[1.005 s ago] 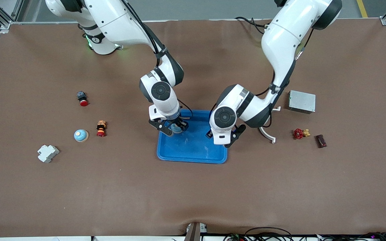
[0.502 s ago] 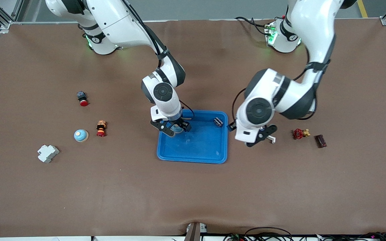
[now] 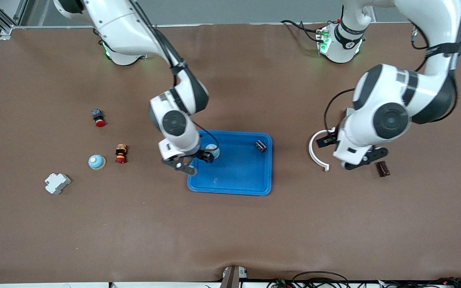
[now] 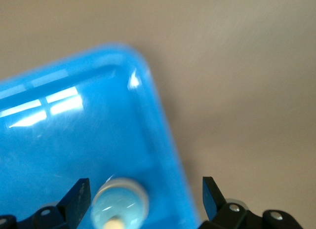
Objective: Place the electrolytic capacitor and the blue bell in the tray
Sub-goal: 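Move the right gripper to the second bell while the left gripper reaches the capacitor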
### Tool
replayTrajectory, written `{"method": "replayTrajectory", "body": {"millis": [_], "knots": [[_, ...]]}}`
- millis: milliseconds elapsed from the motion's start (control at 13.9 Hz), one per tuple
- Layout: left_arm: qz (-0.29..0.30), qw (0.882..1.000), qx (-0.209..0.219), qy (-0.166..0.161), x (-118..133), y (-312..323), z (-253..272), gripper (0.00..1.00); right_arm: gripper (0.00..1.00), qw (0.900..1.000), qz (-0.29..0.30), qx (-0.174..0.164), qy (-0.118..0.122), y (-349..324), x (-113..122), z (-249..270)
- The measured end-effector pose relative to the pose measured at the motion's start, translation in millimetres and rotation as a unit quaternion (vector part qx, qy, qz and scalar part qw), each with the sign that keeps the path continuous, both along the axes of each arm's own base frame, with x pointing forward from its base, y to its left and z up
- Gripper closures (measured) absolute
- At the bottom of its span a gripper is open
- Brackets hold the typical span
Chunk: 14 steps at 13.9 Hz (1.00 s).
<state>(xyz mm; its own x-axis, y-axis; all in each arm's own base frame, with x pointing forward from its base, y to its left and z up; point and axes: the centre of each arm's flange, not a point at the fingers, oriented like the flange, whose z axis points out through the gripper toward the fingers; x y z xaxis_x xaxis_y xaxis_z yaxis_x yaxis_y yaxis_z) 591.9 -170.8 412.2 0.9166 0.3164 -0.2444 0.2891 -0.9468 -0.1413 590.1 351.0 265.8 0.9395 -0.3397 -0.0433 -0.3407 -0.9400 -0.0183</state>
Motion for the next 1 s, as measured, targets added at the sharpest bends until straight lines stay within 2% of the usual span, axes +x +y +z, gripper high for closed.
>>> {"method": "replayTrajectory", "body": {"millis": [215, 359, 502, 789, 1005], "knots": [[-0.039, 0.999, -0.006, -0.005, 4.2, 70.3, -1.2, 0.0, 0.0, 0.998, 0.068, 0.007, 0.008, -86.0, 34.7, 38.8], [-0.052, 0.998, 0.002, -0.029, 6.3, 96.1, -14.8, 0.0, 0.0, 0.994, 0.113, 0.01, 0.008, -135.3, 46.7, 45.5], [-0.069, 0.996, 0.001, -0.055, 5.6, 115.9, -40.5, 0.0, 0.0, 0.989, 0.15, 0.009, 0.013, -178.1, 52.6, 41.0], [-0.109, 0.99, 0.017, -0.084, -2.0, 165.8, -80.5, 0.0, 0.0, 0.98, 0.199, 0.011, 0.023, -243.4, 56.2, 24.8], [-0.126, 0.988, 0.007, -0.093, -6.8, 214.0, -102.1, 0.0, 0.0, 0.973, 0.232, 0.012, 0.01, -286.6, 52.5, 9.6]]}}
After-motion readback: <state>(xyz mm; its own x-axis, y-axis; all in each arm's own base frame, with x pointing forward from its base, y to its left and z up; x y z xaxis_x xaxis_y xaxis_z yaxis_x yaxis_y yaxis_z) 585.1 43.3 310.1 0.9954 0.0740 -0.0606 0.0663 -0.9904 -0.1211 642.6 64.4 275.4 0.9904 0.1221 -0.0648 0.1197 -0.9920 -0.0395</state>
